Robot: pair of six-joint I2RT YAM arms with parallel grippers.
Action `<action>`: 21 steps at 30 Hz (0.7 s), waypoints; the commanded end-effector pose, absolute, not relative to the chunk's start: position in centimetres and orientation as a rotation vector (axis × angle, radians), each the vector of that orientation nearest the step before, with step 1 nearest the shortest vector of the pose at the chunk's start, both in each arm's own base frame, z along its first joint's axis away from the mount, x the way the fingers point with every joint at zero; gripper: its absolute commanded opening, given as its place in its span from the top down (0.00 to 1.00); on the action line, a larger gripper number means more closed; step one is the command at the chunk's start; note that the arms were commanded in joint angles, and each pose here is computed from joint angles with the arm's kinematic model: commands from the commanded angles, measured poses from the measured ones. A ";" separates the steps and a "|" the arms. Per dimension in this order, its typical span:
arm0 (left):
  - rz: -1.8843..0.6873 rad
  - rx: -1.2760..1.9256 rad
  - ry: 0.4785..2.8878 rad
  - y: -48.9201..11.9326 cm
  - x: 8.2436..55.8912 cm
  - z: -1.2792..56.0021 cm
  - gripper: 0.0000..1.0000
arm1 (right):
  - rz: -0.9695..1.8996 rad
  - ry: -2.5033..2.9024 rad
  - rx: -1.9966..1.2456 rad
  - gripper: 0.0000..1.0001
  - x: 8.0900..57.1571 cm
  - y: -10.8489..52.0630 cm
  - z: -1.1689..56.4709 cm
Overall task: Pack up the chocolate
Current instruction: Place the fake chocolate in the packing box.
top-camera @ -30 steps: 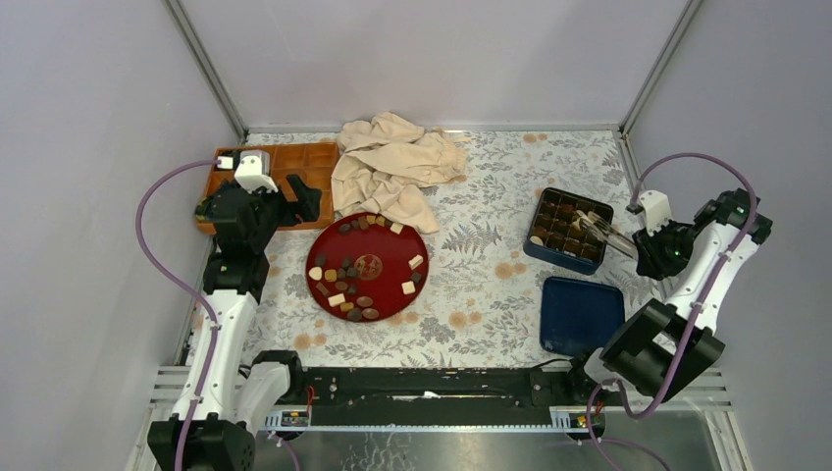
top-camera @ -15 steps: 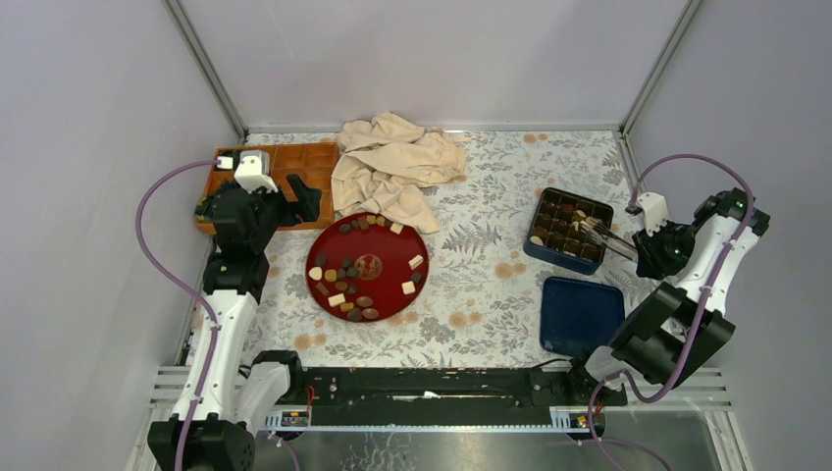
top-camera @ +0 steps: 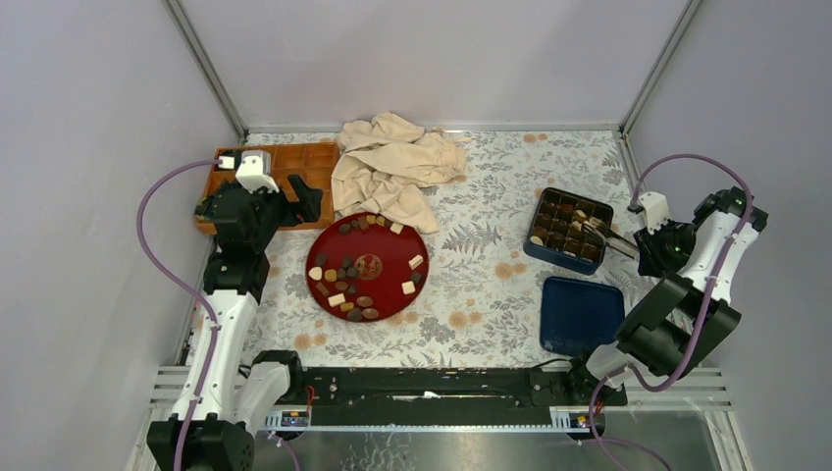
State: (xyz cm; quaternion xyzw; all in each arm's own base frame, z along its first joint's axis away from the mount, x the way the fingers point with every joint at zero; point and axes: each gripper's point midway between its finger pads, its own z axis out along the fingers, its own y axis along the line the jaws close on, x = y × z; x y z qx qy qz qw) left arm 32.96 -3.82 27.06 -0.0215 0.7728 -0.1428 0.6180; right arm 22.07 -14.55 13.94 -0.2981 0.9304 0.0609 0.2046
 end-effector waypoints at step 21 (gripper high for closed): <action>-0.341 -0.038 1.760 -4.2 33.1 27.3 0.01 | 0.213 2.613 -0.827 0.73 23.2 -13.9 12.5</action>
